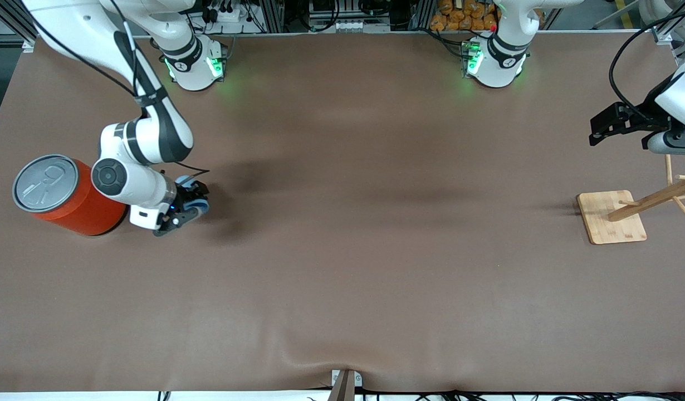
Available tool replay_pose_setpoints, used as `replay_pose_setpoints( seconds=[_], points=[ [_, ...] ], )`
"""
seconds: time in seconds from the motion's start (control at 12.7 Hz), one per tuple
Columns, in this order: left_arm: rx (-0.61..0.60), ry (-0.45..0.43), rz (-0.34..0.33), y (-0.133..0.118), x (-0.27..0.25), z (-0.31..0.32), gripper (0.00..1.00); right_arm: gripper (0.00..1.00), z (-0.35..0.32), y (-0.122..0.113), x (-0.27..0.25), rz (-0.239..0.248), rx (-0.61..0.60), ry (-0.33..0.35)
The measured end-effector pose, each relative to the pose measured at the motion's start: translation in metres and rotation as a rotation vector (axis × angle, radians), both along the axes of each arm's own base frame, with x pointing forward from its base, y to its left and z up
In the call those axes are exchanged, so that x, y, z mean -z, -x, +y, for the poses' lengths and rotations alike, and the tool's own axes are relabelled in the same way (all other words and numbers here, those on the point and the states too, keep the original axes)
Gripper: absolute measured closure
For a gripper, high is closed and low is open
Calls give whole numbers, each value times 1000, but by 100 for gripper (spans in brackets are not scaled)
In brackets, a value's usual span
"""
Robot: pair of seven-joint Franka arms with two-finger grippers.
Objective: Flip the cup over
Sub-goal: 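Lift the blue cup with the right gripper and carry it mid-table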
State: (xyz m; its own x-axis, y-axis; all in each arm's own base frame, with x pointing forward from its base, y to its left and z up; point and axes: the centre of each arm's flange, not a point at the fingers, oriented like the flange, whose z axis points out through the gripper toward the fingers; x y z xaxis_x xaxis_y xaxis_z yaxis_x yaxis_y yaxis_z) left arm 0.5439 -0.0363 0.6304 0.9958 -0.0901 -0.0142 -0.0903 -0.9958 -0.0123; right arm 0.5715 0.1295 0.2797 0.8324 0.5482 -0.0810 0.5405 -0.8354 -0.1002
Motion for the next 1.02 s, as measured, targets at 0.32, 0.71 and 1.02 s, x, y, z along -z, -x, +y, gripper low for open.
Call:
replay_pose_setpoints(
  seconds=[0.32,0.71,1.02],
  points=[
    [1,0,0,0,0,0,0,16,133,-37,-42,-128,-181,-96],
    [2,0,0,0,0,-1,0,16,304,-38,-40,-285,-534,-99],
    [-3,0,0,0,0,2,0,16,388,5,-19,-317,-826,-101]
  ],
)
